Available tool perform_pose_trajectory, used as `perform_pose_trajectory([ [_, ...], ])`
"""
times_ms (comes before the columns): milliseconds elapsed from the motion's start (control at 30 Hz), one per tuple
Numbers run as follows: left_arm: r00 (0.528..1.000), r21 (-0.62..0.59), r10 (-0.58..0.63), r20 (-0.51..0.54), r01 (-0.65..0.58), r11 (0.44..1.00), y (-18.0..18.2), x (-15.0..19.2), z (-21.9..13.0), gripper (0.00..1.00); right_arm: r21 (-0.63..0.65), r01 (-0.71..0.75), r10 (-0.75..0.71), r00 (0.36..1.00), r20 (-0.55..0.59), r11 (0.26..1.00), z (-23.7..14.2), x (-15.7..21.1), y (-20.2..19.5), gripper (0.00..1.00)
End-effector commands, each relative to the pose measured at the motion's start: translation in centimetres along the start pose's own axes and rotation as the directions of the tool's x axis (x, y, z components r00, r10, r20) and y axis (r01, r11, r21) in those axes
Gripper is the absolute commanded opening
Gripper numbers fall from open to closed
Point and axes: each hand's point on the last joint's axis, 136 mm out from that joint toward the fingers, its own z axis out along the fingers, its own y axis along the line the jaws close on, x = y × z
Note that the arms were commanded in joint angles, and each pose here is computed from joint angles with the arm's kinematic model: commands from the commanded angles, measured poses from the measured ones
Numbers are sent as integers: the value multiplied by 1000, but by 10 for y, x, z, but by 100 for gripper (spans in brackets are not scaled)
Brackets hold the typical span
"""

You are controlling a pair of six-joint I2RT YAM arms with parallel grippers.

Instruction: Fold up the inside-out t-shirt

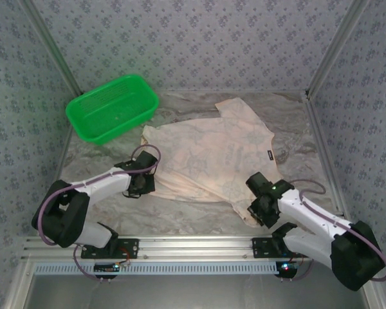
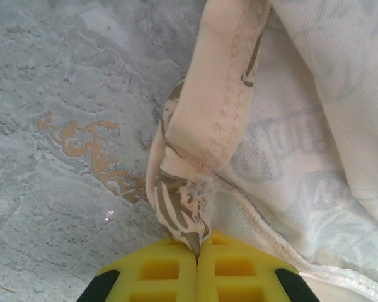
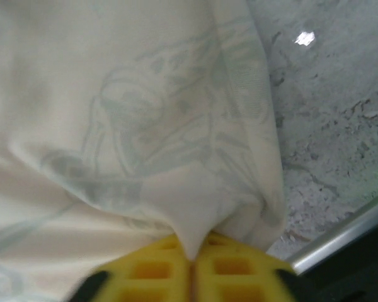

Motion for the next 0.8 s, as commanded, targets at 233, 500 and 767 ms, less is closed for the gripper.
perform_pose_trajectory([
  [233, 997, -20, 12, 75, -10, 1000, 26, 12, -25, 0, -6, -39, 40, 995, 90, 999, -31, -19, 3, 0],
  [500, 998, 335, 70, -5, -64, 940, -37, 30, -39, 0, -24, -35, 39, 978, 205, 999, -60, -83, 0, 0],
  [767, 942, 518, 323, -92, -231, 823, -142, 94, -61, 0, -49, -215, 216, 896, 389, 975, -78, -191, 2, 0],
])
